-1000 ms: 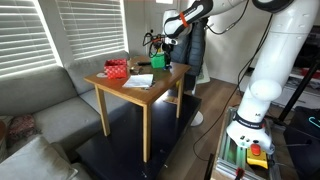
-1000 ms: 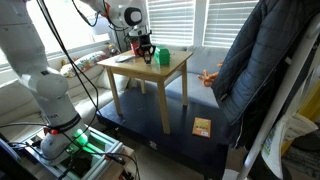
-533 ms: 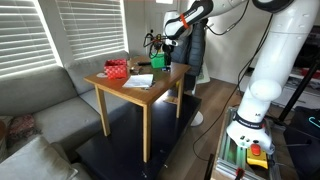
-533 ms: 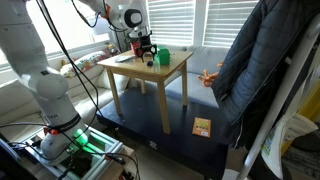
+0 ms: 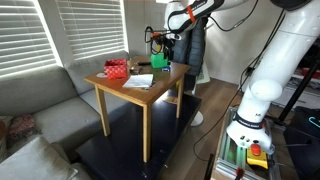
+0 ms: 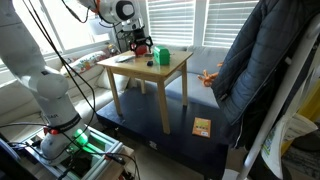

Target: Move the toy car to the front of the table

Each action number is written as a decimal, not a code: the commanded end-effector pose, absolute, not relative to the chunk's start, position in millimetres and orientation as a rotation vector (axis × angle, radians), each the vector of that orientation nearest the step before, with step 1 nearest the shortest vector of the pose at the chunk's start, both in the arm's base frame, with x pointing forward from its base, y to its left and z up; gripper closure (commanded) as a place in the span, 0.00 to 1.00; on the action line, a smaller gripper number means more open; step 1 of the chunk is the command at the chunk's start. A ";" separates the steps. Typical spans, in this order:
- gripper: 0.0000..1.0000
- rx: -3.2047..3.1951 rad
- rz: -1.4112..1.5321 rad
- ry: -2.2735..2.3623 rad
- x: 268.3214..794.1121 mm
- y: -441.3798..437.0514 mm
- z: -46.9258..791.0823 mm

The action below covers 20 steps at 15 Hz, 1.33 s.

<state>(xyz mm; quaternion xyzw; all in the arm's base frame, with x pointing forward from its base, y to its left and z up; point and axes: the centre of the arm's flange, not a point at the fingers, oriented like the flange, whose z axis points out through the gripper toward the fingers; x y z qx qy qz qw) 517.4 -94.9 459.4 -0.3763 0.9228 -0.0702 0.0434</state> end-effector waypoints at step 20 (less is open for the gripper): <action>0.00 -2.239 -0.386 2.173 458.4 -83.8 534.0</action>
